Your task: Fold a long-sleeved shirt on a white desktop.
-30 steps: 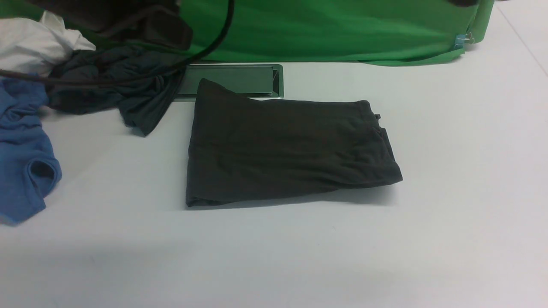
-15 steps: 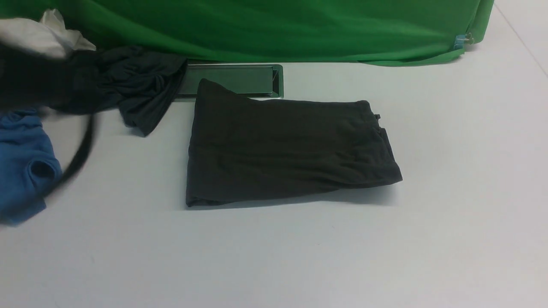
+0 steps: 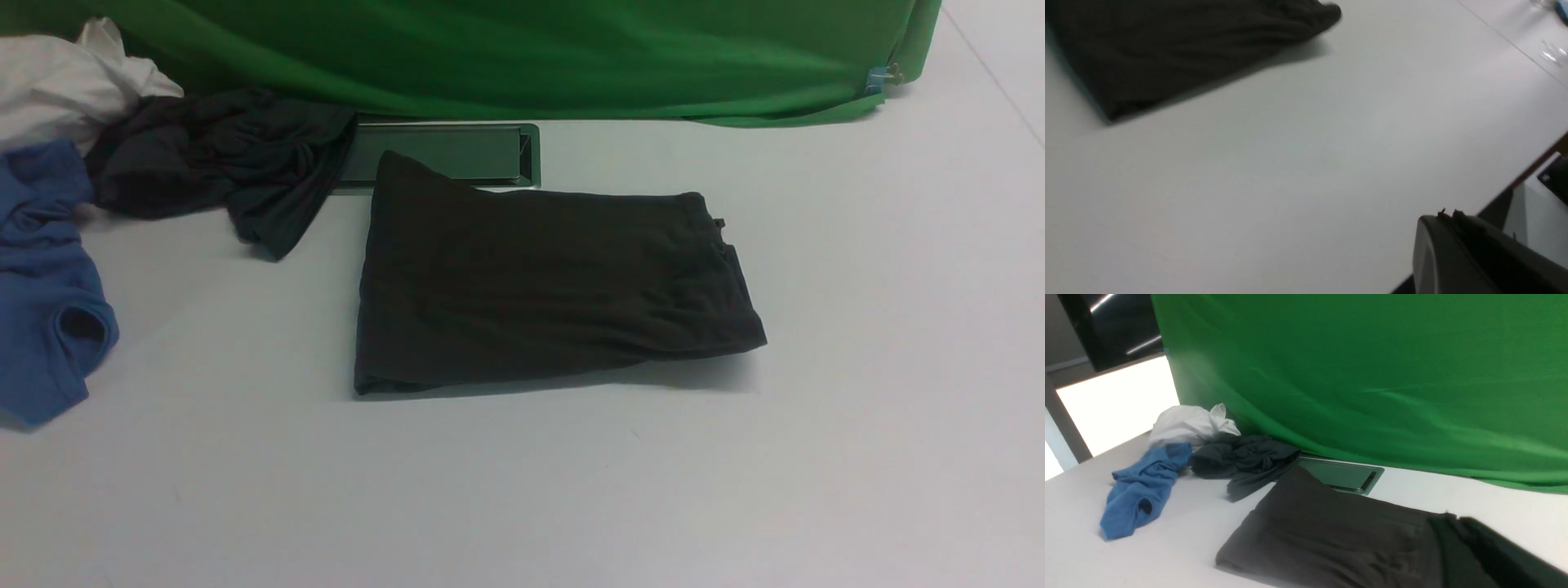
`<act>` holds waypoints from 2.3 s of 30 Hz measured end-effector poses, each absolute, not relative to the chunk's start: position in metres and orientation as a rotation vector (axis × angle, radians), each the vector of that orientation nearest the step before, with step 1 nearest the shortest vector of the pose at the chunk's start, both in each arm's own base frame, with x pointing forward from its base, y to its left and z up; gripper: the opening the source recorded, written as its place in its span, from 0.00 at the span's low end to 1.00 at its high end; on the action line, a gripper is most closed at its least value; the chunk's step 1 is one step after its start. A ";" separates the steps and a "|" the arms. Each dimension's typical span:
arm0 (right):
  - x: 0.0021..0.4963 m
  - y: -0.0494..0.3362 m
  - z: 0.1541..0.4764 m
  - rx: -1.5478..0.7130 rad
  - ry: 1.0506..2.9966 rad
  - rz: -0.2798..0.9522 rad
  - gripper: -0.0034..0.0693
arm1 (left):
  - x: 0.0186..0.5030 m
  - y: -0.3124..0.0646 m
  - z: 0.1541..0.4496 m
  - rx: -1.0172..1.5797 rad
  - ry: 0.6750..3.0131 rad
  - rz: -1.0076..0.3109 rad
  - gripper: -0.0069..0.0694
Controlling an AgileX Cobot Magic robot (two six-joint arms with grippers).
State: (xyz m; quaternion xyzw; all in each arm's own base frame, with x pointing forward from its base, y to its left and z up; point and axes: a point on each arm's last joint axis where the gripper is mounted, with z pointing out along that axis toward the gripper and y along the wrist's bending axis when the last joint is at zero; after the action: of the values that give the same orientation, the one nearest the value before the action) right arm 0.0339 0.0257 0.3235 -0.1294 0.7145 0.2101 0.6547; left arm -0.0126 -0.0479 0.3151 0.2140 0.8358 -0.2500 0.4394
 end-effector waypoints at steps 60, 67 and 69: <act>0.035 0.026 0.320 -0.297 1.636 0.467 0.23 | 0.054 -0.008 0.183 0.257 1.783 0.024 0.12; 0.035 0.026 0.320 -0.297 1.636 0.467 0.25 | 0.054 -0.008 0.183 0.255 1.778 0.024 0.13; 0.035 0.026 0.320 -0.297 1.636 0.467 0.25 | 0.054 -0.008 0.183 0.255 1.778 0.024 0.13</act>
State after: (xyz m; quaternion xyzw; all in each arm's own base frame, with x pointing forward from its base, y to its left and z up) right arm 0.0349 0.0257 0.3203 -0.1309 0.7199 0.2057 0.6498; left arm 0.0537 -0.0076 0.1833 0.1112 0.7743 0.0105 0.6229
